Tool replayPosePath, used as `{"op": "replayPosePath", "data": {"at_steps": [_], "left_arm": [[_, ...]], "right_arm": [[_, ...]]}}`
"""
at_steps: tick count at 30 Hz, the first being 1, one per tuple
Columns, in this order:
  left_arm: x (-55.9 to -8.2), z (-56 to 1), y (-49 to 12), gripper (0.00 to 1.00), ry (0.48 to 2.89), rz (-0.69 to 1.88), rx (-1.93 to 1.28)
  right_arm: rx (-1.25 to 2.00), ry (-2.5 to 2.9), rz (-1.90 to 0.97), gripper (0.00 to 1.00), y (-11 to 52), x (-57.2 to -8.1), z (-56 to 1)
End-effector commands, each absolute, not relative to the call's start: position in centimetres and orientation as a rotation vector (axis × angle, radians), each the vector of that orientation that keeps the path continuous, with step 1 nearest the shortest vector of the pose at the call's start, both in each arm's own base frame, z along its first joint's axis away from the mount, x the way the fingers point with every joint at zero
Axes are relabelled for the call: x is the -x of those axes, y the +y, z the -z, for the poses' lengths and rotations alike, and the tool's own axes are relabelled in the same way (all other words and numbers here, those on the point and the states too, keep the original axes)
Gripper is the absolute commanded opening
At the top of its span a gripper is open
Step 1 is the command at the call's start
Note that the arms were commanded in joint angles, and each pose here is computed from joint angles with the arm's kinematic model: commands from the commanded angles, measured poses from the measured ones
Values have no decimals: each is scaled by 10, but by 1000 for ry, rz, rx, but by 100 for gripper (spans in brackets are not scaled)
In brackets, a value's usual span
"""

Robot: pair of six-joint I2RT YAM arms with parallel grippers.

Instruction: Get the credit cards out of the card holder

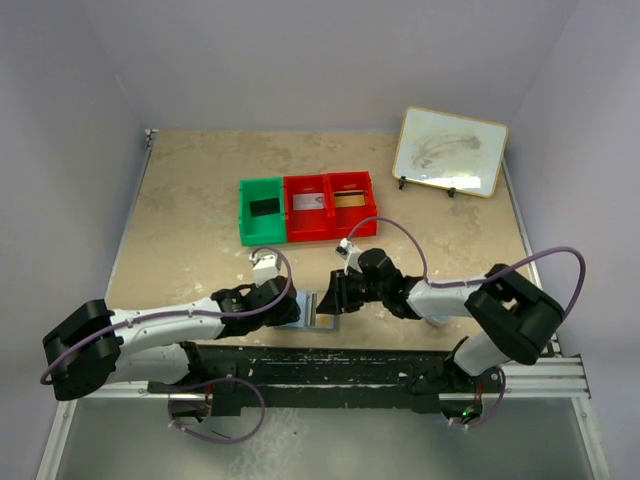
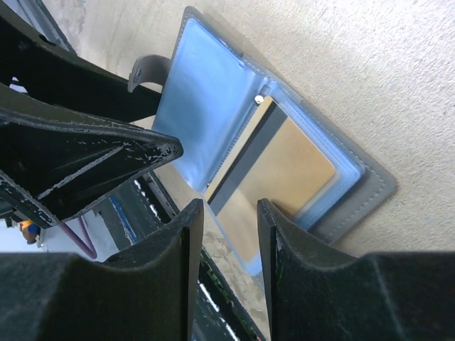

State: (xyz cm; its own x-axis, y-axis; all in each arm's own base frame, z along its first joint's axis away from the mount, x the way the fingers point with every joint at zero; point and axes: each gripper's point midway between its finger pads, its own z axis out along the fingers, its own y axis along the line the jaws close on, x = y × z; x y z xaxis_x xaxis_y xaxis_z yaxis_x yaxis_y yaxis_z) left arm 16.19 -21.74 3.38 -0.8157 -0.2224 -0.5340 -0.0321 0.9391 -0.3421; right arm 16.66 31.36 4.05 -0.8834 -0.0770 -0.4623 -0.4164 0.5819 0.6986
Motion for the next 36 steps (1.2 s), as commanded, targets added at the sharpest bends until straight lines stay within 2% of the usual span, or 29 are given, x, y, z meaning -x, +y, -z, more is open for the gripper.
{"op": "replayPosePath", "data": {"at_steps": [1,8,14,19,25,27,30,32,36], "left_arm": [[-167,-42,-237,49,2444,575,226],[-171,-49,-256,45,2359,784,346],[-175,-57,-254,52,2295,854,441],[-173,-68,-257,49,2254,937,458],[-171,-71,-258,39,2247,972,455],[-171,-68,-257,30,2260,943,440],[-171,-62,-260,28,2287,913,408],[-172,-55,-262,23,2318,869,383],[-175,-36,-249,6,2396,645,333]], "right_arm": [[356,2444,-1208,38,314,-167,-37],[307,2499,-1158,35,306,-164,-21],[264,2550,-1102,34,297,-162,-6],[236,2578,-1069,32,293,-162,3],[223,2588,-1057,31,292,-163,6],[223,2585,-1058,31,293,-163,5],[224,2589,-1062,31,293,-163,6],[222,2587,-1066,31,294,-163,6],[220,2585,-1061,31,295,-165,5]]}}
